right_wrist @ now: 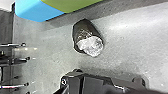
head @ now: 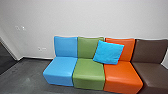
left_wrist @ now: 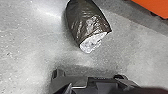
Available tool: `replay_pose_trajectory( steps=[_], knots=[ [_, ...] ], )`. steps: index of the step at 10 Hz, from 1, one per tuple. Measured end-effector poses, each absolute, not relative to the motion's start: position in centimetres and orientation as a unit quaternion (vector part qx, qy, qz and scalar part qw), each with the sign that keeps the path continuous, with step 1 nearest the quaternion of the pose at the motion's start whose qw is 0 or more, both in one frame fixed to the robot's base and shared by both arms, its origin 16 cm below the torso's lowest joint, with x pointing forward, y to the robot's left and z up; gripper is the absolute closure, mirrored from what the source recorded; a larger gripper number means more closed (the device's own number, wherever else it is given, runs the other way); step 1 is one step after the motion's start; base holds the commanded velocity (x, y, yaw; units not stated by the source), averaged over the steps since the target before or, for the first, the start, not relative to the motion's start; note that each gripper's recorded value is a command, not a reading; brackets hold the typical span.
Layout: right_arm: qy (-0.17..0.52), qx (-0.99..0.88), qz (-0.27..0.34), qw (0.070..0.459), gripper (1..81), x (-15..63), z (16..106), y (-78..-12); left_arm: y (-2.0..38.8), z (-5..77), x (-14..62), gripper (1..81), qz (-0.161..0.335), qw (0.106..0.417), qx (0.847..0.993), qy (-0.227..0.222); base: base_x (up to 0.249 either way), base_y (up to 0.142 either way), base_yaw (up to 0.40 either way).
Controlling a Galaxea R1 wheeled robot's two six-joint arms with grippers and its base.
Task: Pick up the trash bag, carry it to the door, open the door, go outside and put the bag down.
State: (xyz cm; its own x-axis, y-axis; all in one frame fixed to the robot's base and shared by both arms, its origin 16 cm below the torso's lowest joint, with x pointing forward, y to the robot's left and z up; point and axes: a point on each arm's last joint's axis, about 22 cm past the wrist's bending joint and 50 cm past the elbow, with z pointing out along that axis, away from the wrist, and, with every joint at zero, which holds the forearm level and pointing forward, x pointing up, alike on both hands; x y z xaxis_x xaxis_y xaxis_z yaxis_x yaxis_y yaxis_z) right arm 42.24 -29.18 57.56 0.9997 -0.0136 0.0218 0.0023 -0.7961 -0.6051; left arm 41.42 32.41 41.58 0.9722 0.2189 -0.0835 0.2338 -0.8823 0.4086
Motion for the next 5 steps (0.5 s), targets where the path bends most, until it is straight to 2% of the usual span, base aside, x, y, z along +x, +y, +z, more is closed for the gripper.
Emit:
replay_pose_trajectory(
  steps=[3,5],
  knots=[
    [0.004,-0.949,0.01,0.316,1.0,45.0,53.6,-28.9,31.5,37.3,41.5,1.0,-0.042,0.211,0.969,0.12,0.0,0.0,0.0],
    [0.003,-0.95,0.007,0.313,1.0,47.3,52.6,-28.9,30.3,36.0,43.5,1.0,-0.036,0.216,0.969,0.116,0.0,0.0,0.0]
  ],
)
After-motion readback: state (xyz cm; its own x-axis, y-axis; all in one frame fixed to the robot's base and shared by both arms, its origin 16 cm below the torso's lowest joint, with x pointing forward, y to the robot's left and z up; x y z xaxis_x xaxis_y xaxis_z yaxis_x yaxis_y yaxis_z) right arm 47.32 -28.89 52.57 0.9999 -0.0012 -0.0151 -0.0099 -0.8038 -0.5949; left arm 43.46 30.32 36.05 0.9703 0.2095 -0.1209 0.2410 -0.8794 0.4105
